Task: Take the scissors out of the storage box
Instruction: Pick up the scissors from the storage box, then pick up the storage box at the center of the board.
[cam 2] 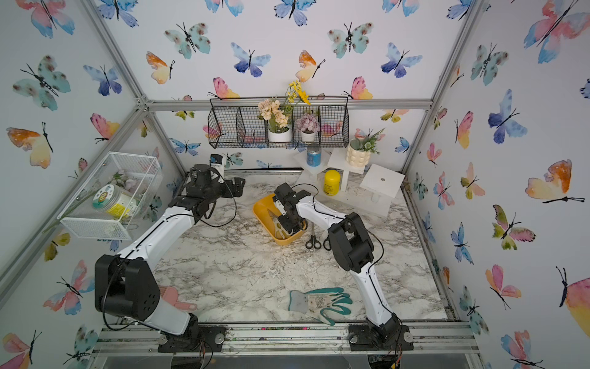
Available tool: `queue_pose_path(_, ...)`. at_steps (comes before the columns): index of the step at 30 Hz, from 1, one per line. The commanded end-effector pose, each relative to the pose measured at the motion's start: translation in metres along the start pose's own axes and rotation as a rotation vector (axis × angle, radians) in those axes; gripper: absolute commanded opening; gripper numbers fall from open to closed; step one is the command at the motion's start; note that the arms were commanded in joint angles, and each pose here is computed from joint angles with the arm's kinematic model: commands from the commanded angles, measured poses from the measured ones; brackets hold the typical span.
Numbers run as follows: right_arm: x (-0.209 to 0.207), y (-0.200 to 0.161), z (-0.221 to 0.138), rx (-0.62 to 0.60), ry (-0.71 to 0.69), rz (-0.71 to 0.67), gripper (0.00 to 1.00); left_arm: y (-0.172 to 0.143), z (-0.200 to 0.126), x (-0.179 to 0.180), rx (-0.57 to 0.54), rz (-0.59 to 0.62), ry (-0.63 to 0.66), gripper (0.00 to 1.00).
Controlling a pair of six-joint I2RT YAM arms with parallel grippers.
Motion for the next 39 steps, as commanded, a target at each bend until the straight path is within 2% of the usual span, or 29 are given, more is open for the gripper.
queue_pose_path(1, -0.003, -0.016, 0.009, 0.065, -0.023, 0.003, 0.26, -0.048, 0.022, 0.013, 0.172, -0.194, 0.073, 0.85)
queue_pose_path(6, -0.003, -0.007, -0.001, 0.006, -0.023, 0.026, 0.17, -0.101, 0.05, 0.014, 0.366, -0.378, 0.066, 0.66)
queue_pose_path(12, 0.0, 0.009, -0.019, -0.077, 0.0, 0.094, 0.11, -0.127, 0.066, -0.009, 0.428, -0.396, 0.061, 0.64)
queue_pose_path(18, -0.009, 0.029, -0.065, -0.219, -0.027, 0.14, 0.09, -0.145, 0.075, -0.012, 0.469, -0.455, 0.084, 0.64)
queue_pose_path(24, -0.02, 0.03, -0.101, -0.266, -0.096, 0.151, 0.09, -0.161, 0.076, -0.008, 0.502, -0.493, 0.12, 0.59)
queue_pose_path(28, -0.024, 0.027, -0.113, -0.274, -0.131, 0.156, 0.09, -0.169, 0.077, -0.01, 0.518, -0.493, 0.125, 0.56)
queue_pose_path(30, -0.025, 0.026, -0.114, -0.273, -0.137, 0.156, 0.09, -0.174, 0.08, -0.01, 0.533, -0.496, 0.127, 0.5)
queue_pose_path(34, -0.024, 0.026, -0.116, -0.274, -0.134, 0.16, 0.09, -0.184, 0.089, -0.008, 0.573, -0.518, 0.143, 0.11)
queue_pose_path(39, -0.022, 0.02, -0.115, -0.27, -0.122, 0.171, 0.09, -0.18, 0.088, 0.004, 0.553, -0.524, 0.19, 0.09)
Point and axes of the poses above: each gripper's point midway between its finger pads, its own z axis out along the fingers, its own x axis along the line the jaws close on, y = z × x, the point moved 3 cm from there along -z, back along the fingers, and after that the axes turned 9 degrees about -z, right-handed, at the moved point
